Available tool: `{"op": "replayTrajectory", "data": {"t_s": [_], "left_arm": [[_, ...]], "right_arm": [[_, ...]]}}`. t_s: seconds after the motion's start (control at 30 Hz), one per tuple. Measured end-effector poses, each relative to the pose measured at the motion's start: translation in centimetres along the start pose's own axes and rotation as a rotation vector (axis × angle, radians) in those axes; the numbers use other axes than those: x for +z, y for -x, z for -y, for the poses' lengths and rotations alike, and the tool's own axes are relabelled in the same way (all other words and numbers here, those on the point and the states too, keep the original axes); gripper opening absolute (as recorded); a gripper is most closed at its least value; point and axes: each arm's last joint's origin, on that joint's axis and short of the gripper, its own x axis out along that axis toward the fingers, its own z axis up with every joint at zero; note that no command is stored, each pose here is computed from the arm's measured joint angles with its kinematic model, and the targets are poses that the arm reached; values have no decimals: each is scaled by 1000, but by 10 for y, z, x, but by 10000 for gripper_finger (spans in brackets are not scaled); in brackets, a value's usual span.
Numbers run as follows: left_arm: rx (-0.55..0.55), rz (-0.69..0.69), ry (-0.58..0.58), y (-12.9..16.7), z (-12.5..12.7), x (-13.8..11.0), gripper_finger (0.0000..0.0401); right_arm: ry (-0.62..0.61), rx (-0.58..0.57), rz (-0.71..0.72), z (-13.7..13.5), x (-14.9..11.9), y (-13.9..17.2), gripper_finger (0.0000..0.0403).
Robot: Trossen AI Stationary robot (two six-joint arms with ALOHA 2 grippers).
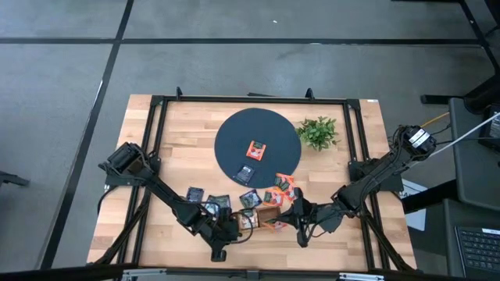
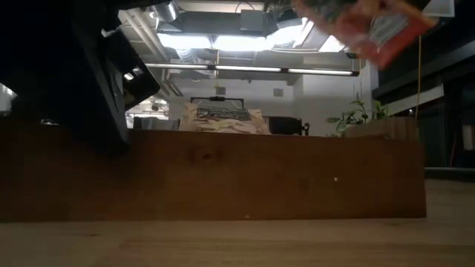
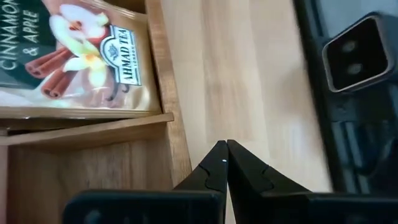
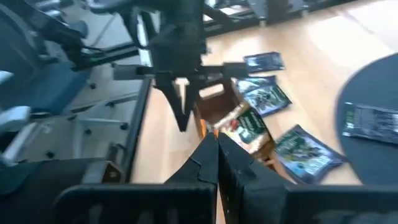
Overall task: Pick & Place Tea
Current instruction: Put the orange tea bag into the right section of the wooden organizer
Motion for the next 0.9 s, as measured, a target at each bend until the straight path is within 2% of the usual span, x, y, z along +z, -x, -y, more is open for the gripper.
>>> {"op": "replayTrajectory", "data": {"t_s": [0.17,0.23,0.33,0.57,0.73,0.9], "left_arm": [[108,23,-13,14,-10,5,1],[114,42,6,19,-12,10,2],[93,53,23,20,-14,15,5],[-54,126,16,22,-7,28,2],[-83,193,-32,32,1,45,4],[-65,291,-92,52,6,63,2]], "right_arm": [[21,-43,3,6,2,-3,2],[22,-55,13,8,1,-3,2],[1,-64,36,14,-4,-4,2],[-71,-136,157,29,-24,-5,2],[-79,-161,190,32,-39,-16,2],[-74,-207,239,33,-52,-31,2]]}}
